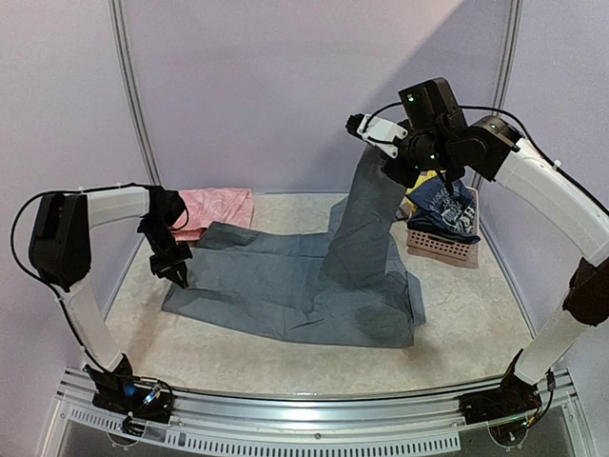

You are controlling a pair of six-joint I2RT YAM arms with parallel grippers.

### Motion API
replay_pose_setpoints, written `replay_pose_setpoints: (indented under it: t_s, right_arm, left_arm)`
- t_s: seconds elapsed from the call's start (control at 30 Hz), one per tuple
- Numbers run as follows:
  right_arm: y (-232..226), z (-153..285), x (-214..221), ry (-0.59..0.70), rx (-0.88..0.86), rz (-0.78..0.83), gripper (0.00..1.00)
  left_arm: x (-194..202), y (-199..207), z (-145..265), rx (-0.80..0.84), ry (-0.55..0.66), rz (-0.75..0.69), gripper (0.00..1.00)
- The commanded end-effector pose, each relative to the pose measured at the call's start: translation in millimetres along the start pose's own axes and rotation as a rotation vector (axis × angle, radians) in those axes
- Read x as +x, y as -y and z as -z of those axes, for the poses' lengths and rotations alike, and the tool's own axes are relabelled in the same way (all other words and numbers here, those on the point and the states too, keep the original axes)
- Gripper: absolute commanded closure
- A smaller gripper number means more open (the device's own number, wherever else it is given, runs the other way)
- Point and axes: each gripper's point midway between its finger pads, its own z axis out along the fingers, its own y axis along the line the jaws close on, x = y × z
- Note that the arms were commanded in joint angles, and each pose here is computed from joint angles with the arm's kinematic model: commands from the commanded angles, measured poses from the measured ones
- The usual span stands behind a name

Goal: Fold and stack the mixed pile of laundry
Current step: Fold the crumpled shirt at the center of the board.

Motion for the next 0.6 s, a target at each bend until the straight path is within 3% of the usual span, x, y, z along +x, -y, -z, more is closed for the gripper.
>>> replay_pose_setpoints:
  t_s: [0.0,0.17,0.37,0.57]
  right_arm:
    - [-0.4,-4.0,-6.0,0.033,-0.008,-0.01,1.0]
    - [-9.4,-3.5,-4.1,0.04,-0.048,-0.059,1.0]
    - [-20.9,-0.9,-8.1,0.059,-0.119,-0.124,1.0]
    - [-39.2,8.4,-12.4,0.085,-0.239,-0.207,1.0]
  left_arm:
    - [-6.5,-8.8,16.7,0.005,0.084,0.018,0.76]
    - [-6.4,-2.4,25.4,0.057,0.118,-0.019,0.43]
    - [-3.4,-14.0,40.6,0.029,0.18,-0.068,0.11]
    - [4.2,-18.4,51.5,0.037,0.208,-0.101,0.04]
